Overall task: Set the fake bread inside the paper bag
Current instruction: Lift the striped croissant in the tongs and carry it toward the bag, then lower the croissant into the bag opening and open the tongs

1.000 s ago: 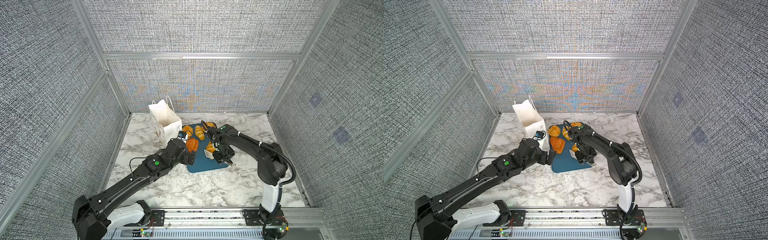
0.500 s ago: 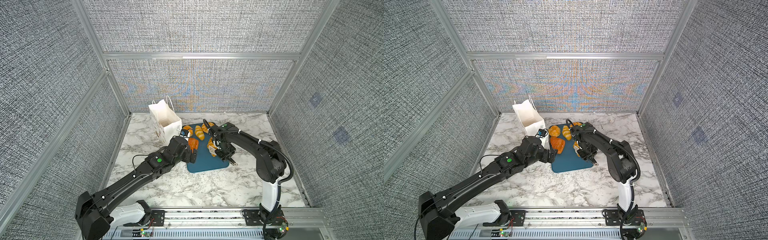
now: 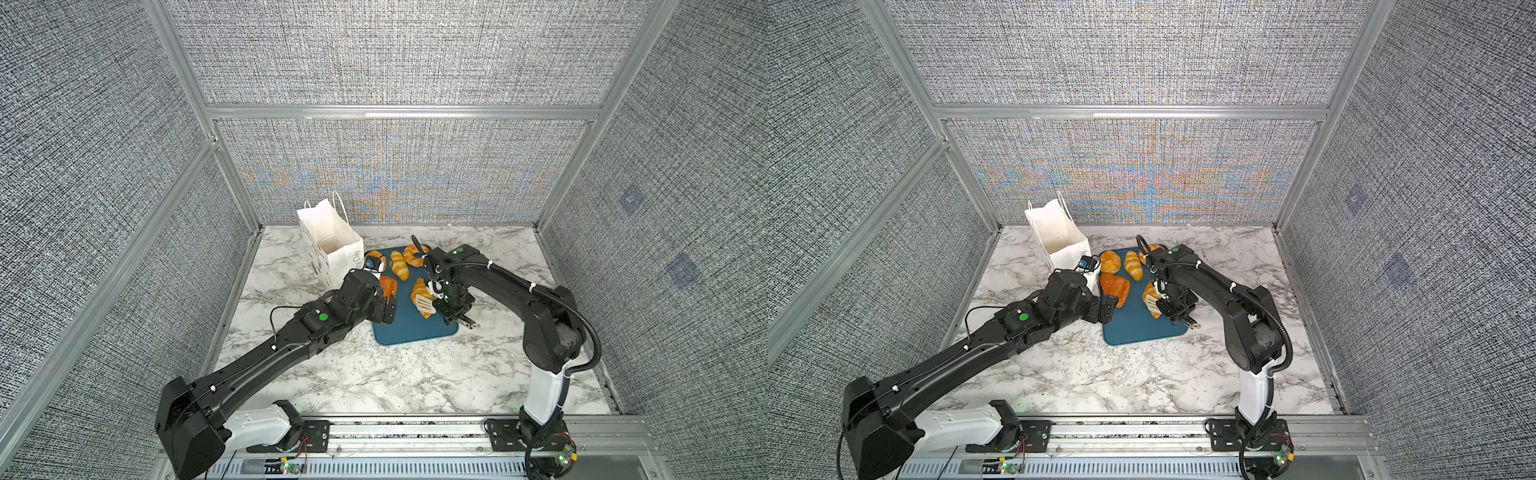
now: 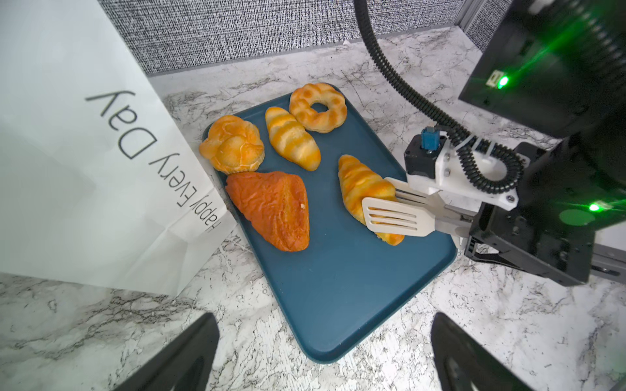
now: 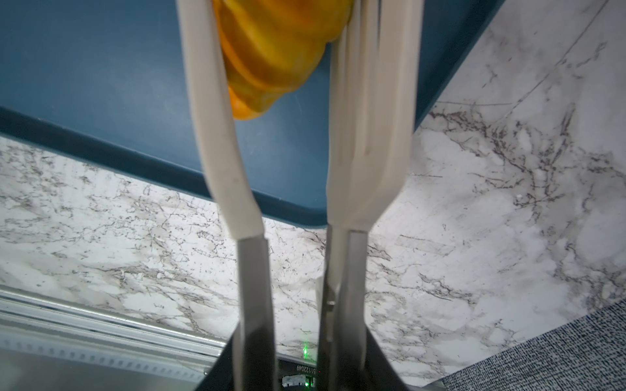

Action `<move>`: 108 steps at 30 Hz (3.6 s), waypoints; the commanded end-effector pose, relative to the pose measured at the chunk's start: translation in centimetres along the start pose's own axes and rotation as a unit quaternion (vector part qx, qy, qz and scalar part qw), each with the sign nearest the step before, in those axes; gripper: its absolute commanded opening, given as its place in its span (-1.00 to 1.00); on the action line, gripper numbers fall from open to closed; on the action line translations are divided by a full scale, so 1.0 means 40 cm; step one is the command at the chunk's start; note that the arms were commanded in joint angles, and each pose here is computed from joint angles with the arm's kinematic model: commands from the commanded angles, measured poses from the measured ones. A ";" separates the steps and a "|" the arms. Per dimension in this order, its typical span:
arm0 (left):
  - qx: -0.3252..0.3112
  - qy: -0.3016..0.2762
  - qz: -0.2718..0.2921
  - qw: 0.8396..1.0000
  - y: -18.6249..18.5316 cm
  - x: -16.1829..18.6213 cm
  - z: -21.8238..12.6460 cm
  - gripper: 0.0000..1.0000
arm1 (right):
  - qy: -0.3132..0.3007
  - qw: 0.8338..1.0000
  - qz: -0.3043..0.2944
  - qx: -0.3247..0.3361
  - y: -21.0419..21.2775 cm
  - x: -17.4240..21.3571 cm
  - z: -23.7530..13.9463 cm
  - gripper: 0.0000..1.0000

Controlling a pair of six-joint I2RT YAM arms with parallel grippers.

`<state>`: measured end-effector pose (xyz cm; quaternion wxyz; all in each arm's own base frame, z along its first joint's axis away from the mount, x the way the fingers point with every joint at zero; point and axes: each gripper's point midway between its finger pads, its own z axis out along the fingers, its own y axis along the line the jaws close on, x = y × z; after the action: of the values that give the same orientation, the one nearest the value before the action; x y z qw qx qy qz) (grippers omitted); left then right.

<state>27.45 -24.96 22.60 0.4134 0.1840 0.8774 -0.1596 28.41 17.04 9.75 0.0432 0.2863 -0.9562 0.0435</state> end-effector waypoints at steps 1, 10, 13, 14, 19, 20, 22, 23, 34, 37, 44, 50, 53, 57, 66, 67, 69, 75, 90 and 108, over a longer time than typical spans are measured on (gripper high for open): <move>0.006 -0.031 0.007 0.999 -0.010 -0.045 -0.004 0.98 | -0.013 1.000 -0.004 -0.021 0.015 -0.001 -0.008 -0.28; 0.009 -0.052 -0.008 0.999 -0.014 -0.066 -0.001 0.99 | -0.053 0.998 0.009 -0.038 0.019 -0.015 -0.030 -0.28; 0.000 -0.054 -0.006 0.999 -0.008 -0.073 -0.006 0.99 | -0.063 0.997 0.009 -0.043 0.022 -0.020 -0.039 -0.28; -0.002 -0.056 -0.005 0.998 -0.006 -0.076 -0.009 0.99 | -0.066 0.997 0.009 -0.043 0.021 -0.022 -0.041 -0.28; -0.015 -0.052 -0.004 0.999 0.007 -0.071 -0.016 0.99 | -0.075 0.996 0.009 -0.049 0.025 -0.021 -0.050 -0.28; -0.017 -0.051 -0.005 0.999 0.010 -0.068 -0.018 0.99 | -0.074 0.996 0.008 -0.049 0.025 -0.020 -0.050 -0.28; -0.020 -0.051 -0.007 0.998 0.014 -0.065 -0.021 0.99 | -0.079 0.996 0.009 -0.049 0.022 -0.022 -0.055 -0.28; -0.021 -0.053 -0.009 0.998 0.016 -0.066 -0.024 0.99 | -0.081 0.996 0.008 -0.049 0.022 -0.023 -0.058 -0.28; -0.040 -0.060 -0.012 0.997 0.040 -0.076 -0.056 0.99 | -0.114 0.991 0.009 -0.062 0.030 -0.050 -0.108 -0.28; -0.041 -0.060 -0.012 0.997 0.040 -0.079 -0.056 0.99 | -0.126 0.990 0.007 -0.064 0.031 -0.056 -0.129 -0.28; -0.031 -0.066 -0.009 0.997 0.035 -0.105 -0.075 0.99 | -0.156 0.985 0.004 -0.074 0.039 -0.068 -0.179 -0.28; -0.029 -0.070 -0.008 0.997 0.047 -0.116 -0.091 0.98 | -0.182 0.979 -0.001 -0.088 0.060 -0.086 -0.228 -0.28; -0.034 -0.071 -0.008 0.997 0.058 -0.123 -0.096 0.99 | -0.196 0.976 -0.007 -0.091 0.070 -0.096 -0.253 -0.28; -0.037 -0.075 -0.008 0.996 0.069 -0.137 -0.108 0.99 | -0.214 0.972 -0.013 -0.093 0.080 -0.109 -0.287 -0.28; -0.038 -0.099 -0.016 0.994 0.103 -0.173 -0.161 0.99 | -0.260 0.959 -0.039 -0.102 0.118 -0.141 -0.367 -0.28; -0.037 -0.103 -0.019 0.994 0.106 -0.180 -0.168 0.99 | -0.264 0.958 -0.040 -0.107 0.122 -0.145 -0.377 -0.28; -0.036 -0.108 -0.021 0.993 0.113 -0.191 -0.183 0.99 | -0.273 0.954 -0.044 -0.113 0.131 -0.151 -0.397 -0.28; -0.046 -0.113 -0.023 0.992 0.136 -0.210 -0.213 0.99 | -0.299 0.944 -0.057 -0.127 0.150 -0.170 -0.452 -0.28; -0.056 -0.120 -0.025 0.991 0.190 -0.250 -0.268 0.99 | -0.371 0.911 -0.094 -0.151 0.218 -0.210 -0.589 -0.26; -0.081 -0.128 -0.037 0.988 0.290 -0.264 -0.282 0.99 | -0.418 0.879 -0.154 -0.172 0.335 -0.283 -0.655 -0.24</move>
<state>31.25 -11.61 35.95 0.5247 0.0814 0.8395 -0.1152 31.51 36.04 32.66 -0.2834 0.4012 -0.8379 -0.2379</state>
